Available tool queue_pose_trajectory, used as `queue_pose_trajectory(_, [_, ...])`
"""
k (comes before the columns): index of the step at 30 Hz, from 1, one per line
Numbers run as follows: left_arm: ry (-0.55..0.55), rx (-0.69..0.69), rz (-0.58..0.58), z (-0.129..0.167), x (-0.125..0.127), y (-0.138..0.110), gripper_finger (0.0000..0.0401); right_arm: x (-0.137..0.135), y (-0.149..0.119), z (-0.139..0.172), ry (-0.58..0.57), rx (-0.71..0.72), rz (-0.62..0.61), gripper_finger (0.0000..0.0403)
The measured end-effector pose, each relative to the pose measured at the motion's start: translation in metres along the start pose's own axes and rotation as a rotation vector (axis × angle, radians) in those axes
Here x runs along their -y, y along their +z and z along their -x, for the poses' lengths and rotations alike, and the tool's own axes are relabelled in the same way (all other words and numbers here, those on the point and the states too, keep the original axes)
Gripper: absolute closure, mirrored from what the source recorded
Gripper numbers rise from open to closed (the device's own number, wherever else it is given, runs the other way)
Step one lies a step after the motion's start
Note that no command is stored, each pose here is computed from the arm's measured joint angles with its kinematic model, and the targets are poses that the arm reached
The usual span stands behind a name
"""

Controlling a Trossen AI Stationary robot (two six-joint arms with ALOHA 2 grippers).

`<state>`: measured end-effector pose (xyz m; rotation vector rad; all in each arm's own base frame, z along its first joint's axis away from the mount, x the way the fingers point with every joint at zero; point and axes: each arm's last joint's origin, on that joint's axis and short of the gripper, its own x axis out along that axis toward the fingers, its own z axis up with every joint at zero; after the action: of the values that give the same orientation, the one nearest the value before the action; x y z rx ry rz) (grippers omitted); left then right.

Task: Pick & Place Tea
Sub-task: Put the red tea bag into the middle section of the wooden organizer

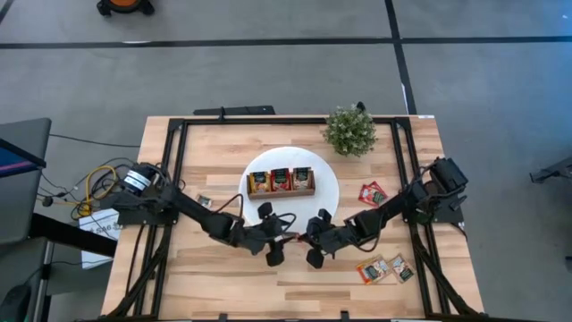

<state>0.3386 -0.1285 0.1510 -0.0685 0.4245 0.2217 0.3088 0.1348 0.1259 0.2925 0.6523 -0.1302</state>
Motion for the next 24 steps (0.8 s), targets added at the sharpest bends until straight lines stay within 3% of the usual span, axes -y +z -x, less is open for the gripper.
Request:
queue_pose_trajectory(16, [-0.025,-0.042,-0.062,0.003,0.004,-0.005,0.0389,-0.002,-0.002,0.001,0.005,0.000,0.006,0.0403])
queue_pose_trajectory(20, [-0.045,-0.048,-0.137,0.009,0.012,-0.005,0.0400,-0.002,-0.002,0.001,0.009,-0.003,0.005,0.0402])
queue_pose_trajectory(24, [-0.027,-0.068,-0.209,0.025,0.023,0.019,0.0401,-0.004,-0.002,0.008,0.007,-0.030,-0.015,0.0384])
